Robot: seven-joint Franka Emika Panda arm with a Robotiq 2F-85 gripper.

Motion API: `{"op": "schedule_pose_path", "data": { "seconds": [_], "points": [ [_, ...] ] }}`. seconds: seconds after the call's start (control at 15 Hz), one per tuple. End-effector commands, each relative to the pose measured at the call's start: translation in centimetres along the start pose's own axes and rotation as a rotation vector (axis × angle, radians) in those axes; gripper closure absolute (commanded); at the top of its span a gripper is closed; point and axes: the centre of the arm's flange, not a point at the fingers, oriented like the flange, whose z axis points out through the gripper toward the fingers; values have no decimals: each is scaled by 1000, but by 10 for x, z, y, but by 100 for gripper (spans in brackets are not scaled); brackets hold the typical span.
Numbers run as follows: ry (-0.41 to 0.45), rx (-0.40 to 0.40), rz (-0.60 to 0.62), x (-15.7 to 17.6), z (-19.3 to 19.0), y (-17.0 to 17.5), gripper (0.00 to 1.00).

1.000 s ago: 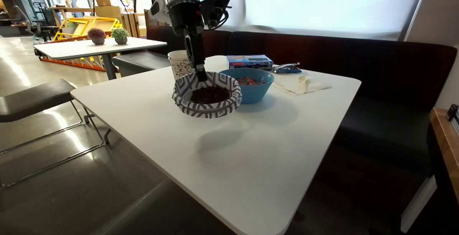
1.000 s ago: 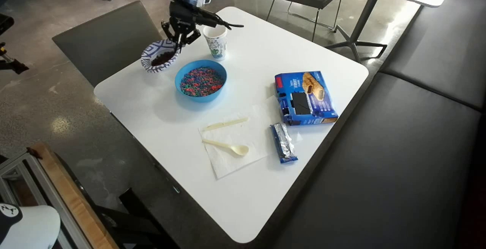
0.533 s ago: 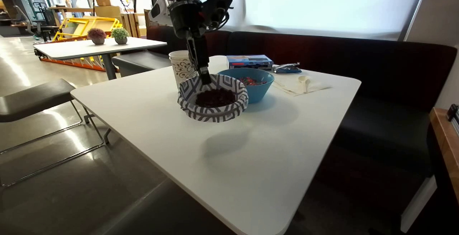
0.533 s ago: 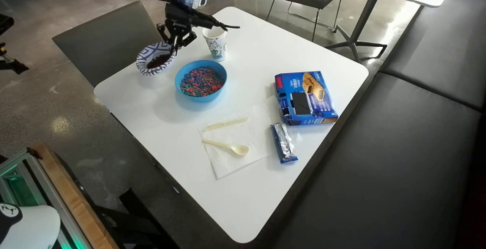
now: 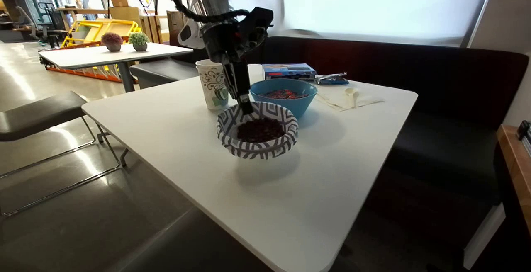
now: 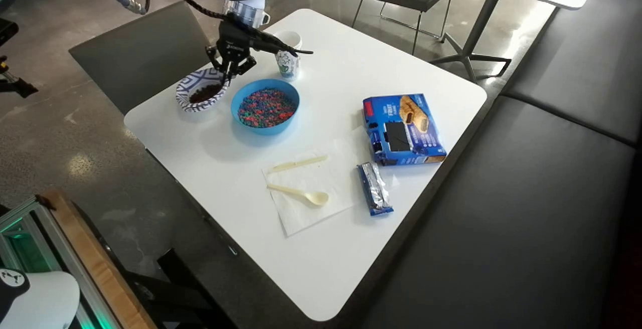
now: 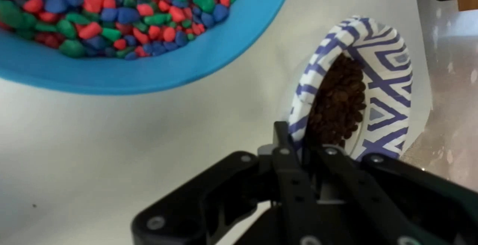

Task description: Move the bowl to the left

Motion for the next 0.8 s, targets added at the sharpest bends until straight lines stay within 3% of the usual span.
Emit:
{"op": "schedule_pose_path", "data": {
  "seconds": [0.0,0.07,0.47,0.6,0.73],
  "points": [
    [-29,21,-39,7,14,4,65],
    [-34,18,-44,8,16,3,64],
    [-35,-25,-39,17,6,-37,20],
    [-28,-85,-14,20,-3,-54,5],
    [15,-169,72,20,-16,-69,0]
  ]
}}
